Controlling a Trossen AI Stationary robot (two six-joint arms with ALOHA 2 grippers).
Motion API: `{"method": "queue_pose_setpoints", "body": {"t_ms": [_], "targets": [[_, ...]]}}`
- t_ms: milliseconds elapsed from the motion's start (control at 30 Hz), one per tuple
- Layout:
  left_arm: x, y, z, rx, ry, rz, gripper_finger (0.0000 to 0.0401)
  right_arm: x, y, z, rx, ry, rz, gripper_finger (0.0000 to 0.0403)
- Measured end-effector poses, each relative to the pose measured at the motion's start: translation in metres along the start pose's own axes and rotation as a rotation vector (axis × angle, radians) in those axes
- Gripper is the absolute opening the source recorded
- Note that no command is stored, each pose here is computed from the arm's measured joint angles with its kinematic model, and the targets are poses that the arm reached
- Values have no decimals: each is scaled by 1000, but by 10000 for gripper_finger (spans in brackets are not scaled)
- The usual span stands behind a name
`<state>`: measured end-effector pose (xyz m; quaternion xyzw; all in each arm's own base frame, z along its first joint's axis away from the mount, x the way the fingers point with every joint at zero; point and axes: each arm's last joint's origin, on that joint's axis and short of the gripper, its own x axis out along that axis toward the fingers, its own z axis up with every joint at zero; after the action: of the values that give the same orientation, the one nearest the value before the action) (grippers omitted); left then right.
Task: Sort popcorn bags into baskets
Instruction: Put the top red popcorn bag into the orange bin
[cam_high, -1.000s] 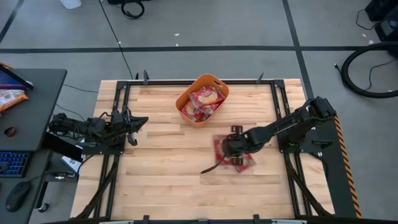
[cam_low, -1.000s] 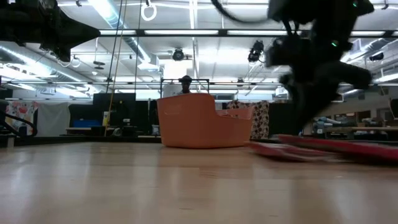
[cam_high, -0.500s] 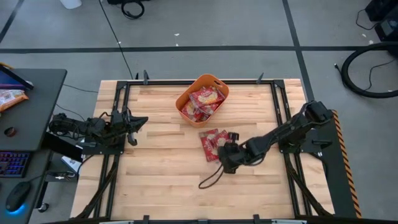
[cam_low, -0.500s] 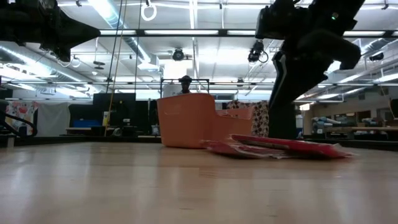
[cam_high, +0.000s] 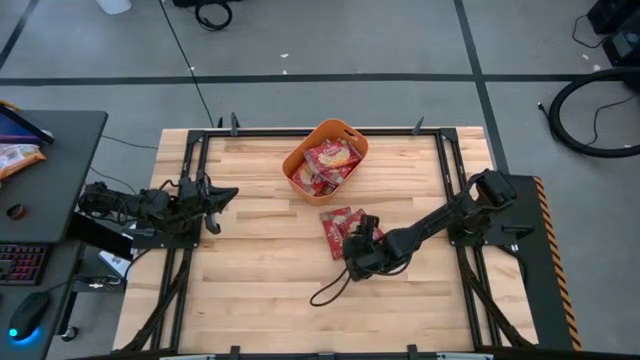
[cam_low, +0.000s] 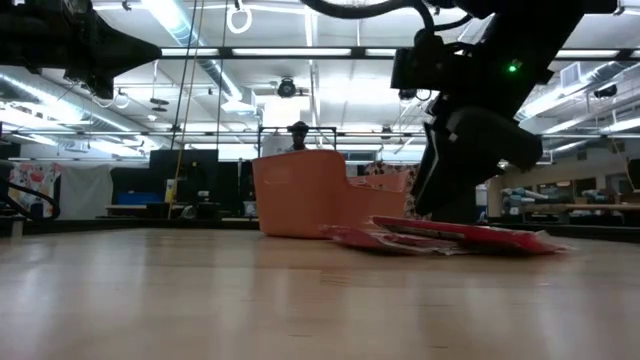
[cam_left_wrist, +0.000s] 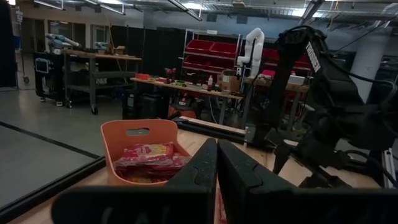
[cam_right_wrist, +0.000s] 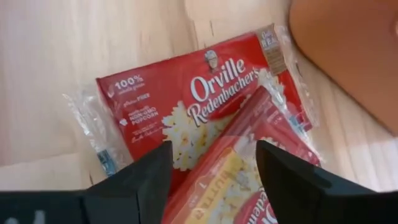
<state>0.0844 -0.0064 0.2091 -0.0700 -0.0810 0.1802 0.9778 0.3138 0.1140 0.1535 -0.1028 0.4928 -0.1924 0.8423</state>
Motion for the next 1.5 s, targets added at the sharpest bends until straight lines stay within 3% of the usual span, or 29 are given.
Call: {"method": "queue_pose_setpoints", "body": {"t_ms": [167, 400, 533, 833, 1000, 1500], "targets": [[0, 0, 0, 0, 0, 0, 16, 6, 1, -2, 30, 29, 2, 239], [0, 0, 0, 1, 1, 0, 16, 17, 0, -18, 50, 87, -17, 206], [0, 0, 0, -1, 0, 0, 16, 18, -4, -20, 56, 139, 8, 160], [0, 0, 0, -1, 0, 0, 16, 18, -5, -23, 13, 190, 34, 10], [0, 0, 0, -2, 0, 0, 16, 12, -6, -20, -36, 222, 21, 11], [0, 0, 2, -13, -14, -1, 16, -40, -34, 19, -166, 308, -245, 3]]}}
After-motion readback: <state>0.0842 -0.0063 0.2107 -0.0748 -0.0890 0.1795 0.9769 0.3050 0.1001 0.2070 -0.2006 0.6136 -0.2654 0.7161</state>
